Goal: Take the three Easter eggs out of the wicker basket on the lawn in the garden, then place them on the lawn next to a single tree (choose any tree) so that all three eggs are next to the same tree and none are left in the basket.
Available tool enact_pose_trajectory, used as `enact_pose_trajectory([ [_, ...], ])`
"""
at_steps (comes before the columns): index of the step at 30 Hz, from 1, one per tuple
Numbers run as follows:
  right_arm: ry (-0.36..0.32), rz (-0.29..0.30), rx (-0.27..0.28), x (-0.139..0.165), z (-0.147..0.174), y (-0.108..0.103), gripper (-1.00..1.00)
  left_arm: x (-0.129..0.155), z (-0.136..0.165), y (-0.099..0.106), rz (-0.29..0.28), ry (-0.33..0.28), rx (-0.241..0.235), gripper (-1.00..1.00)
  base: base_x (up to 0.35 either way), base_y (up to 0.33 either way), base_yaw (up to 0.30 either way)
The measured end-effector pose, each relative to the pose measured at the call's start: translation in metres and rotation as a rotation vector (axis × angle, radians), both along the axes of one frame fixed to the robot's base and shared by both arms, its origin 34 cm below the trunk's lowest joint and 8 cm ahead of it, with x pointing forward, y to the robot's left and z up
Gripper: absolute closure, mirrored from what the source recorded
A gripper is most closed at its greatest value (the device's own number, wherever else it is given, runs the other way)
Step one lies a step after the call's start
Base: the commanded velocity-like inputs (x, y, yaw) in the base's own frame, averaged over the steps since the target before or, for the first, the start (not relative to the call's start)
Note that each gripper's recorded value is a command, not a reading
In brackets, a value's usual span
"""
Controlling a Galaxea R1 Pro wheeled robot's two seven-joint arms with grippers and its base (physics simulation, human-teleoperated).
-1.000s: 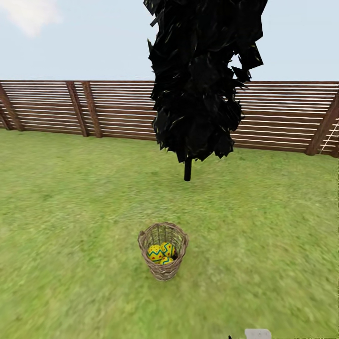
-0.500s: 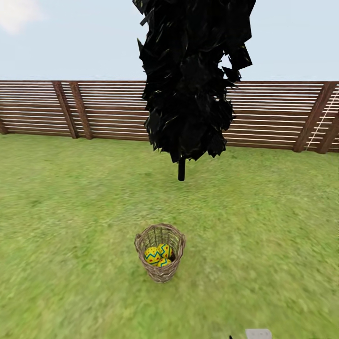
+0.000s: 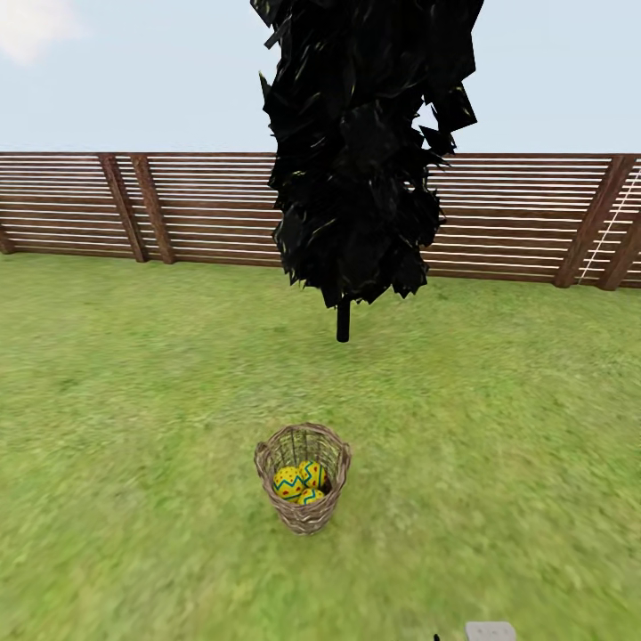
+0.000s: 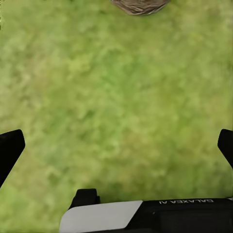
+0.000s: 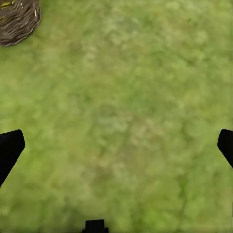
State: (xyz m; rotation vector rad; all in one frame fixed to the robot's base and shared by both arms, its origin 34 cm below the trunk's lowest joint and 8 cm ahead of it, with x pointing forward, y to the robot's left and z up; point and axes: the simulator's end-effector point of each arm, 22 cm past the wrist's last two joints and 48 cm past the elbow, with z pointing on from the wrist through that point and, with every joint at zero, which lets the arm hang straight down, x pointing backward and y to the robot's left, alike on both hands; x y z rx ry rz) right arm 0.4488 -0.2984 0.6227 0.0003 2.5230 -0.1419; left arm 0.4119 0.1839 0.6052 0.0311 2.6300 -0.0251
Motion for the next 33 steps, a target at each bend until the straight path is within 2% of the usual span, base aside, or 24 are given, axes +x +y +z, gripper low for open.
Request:
enact_pose_trajectory([
  [18, -0.003, 0.007, 0.003, 0.001, 0.0, 0.004, -1.0, -0.004, -0.002, 0.006, -0.007, 0.008, 0.011, -1.0, 0.0, 0.0, 0.0],
  [19, -0.001, 0.006, -0.001, 0.0, 0.0, 0.001, -1.0, 0.0, -0.001, 0.01, 0.012, 0.002, 0.006, -1.0, 0.0, 0.0, 0.0],
  [26, 0.012, 0.007, 0.002, -0.005, -0.003, 0.004, -1.0, 0.047, 0.027, 0.003, 0.023, -0.103, -0.022, -1.0, 0.0, 0.0, 0.0],
  [29, 0.016, 0.007, 0.002, -0.007, -0.004, 0.004, -1.0, 0.059, 0.035, -0.01, 0.02, -0.13, -0.087, -1.0, 0.0, 0.0, 0.0],
  [30, 0.016, 0.007, 0.002, -0.007, -0.004, 0.004, -1.0, 0.063, 0.039, -0.018, 0.01, -0.14, -0.123, -1.0, 0.0, 0.0, 0.0],
  [31, 0.017, 0.007, 0.002, -0.007, -0.005, 0.004, -1.0, 0.075, 0.052, -0.036, -0.024, -0.172, -0.21, -1.0, 0.0, 0.0, 0.0],
  [33, 0.017, 0.007, 0.002, -0.008, -0.005, 0.004, -1.0, 0.083, 0.062, -0.045, -0.047, -0.193, -0.269, -1.0, 0.0, 0.0, 0.0],
])
